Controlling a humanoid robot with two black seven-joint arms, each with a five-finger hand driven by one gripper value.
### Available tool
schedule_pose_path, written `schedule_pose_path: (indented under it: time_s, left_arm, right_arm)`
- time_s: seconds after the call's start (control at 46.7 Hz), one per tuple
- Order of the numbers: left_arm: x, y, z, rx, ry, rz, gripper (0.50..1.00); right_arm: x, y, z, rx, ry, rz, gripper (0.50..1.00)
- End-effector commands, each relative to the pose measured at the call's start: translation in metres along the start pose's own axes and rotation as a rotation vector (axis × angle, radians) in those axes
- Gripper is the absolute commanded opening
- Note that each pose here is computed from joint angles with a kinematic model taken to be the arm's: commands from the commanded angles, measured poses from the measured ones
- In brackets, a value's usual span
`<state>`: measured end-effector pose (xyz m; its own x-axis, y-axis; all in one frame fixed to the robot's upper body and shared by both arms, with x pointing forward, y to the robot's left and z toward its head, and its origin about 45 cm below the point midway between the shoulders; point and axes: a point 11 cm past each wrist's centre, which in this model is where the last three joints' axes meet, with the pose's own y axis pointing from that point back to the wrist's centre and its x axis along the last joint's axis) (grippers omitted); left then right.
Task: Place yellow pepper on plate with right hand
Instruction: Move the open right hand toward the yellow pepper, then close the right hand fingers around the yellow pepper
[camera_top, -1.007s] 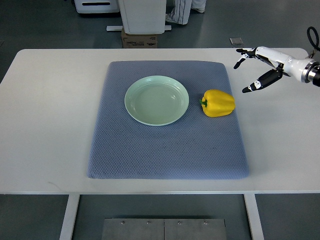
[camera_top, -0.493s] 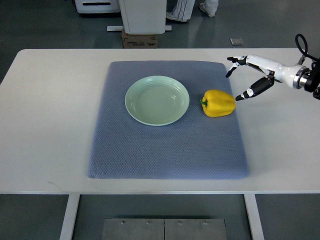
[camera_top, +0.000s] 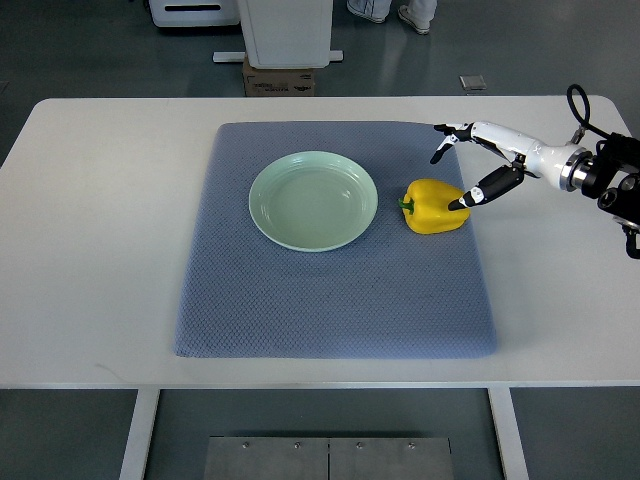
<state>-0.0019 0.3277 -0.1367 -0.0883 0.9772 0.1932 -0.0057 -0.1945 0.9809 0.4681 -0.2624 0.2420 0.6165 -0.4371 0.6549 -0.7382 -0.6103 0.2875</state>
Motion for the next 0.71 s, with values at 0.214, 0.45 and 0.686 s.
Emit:
schedule_pose_path:
  time_s: [0.214, 0.45, 0.686]
  left_arm:
    - [0.000, 0.000, 0.000, 0.000, 0.000, 0.000, 1.000]
    - [0.000, 0.000, 0.000, 0.000, 0.000, 0.000, 1.000]
    - [0.000, 0.000, 0.000, 0.000, 0.000, 0.000, 1.000]
  right_arm:
    - [-0.012, -0.006, -0.001, 0.016, -0.032, -0.006, 1.000]
    - [-0.024, -0.015, -0.005, 0.031, -0.049, -0.020, 1.000]
    - [-0.025, -0.015, -0.005, 0.032, -0.054, -0.017, 1.000]
